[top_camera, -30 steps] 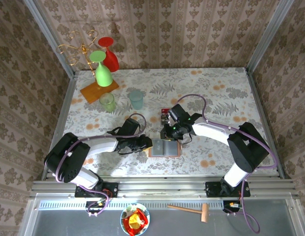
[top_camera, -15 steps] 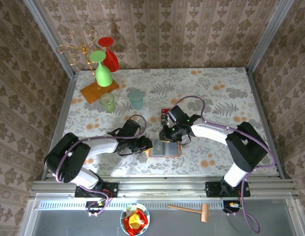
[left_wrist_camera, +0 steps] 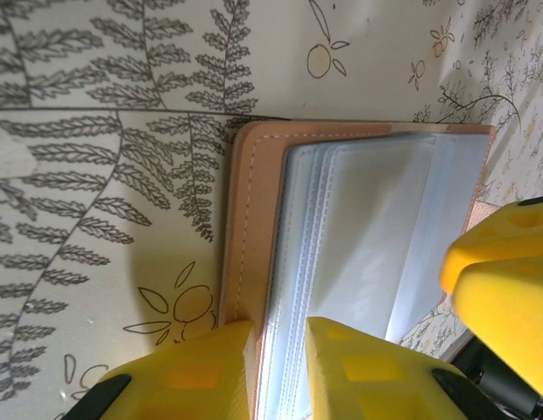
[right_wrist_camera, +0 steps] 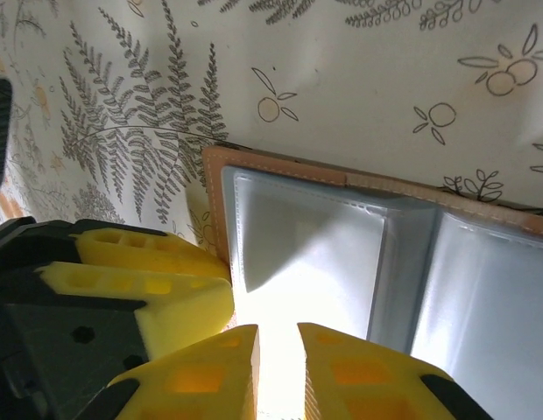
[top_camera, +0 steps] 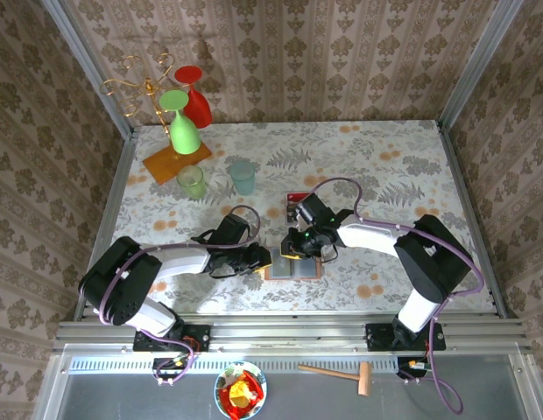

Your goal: Take the credit cards out of the card holder

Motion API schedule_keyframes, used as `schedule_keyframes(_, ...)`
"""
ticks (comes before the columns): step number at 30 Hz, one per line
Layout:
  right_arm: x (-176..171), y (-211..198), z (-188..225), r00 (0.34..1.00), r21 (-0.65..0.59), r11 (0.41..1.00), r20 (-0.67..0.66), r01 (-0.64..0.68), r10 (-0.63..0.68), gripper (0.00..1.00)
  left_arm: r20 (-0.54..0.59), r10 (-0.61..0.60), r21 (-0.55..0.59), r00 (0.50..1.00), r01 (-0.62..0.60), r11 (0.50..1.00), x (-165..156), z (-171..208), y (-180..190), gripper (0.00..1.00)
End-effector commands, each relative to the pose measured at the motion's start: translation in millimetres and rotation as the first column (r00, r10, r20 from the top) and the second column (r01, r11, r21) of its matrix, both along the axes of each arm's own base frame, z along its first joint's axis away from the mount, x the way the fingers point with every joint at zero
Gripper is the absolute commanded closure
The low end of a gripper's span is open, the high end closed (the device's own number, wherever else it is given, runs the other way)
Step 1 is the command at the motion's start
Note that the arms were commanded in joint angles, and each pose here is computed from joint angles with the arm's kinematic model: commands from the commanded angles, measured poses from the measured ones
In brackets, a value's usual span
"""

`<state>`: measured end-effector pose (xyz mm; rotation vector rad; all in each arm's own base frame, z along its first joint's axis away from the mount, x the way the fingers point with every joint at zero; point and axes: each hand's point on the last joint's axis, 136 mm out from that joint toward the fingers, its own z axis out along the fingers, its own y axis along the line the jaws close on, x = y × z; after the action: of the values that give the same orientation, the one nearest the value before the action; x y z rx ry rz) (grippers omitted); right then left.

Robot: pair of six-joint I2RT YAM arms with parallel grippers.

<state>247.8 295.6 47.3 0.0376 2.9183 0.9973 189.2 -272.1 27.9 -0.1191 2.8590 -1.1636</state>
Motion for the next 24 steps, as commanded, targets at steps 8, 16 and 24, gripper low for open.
schedule_keyframes(8,-9.3,0.5,-12.0,0.999,-0.013,1.0,-0.047,0.004,-0.004,0.74,-0.028,0.001,0.019,1.0,-0.001,1.0,-6.4,-9.3,1.9,0.77)
schedule_keyframes(16,-11.3,0.6,-17.9,0.998,-0.025,1.0,-0.063,-0.001,-0.001,0.73,-0.03,0.001,0.018,1.0,-0.001,1.0,-6.9,-9.6,2.0,0.77)
schedule_keyframes(24,-13.7,-5.4,-22.8,0.998,-0.063,0.998,-0.069,0.0,-0.004,0.71,-0.032,0.004,0.022,0.999,-0.003,1.0,-7.8,-11.0,3.5,0.77)
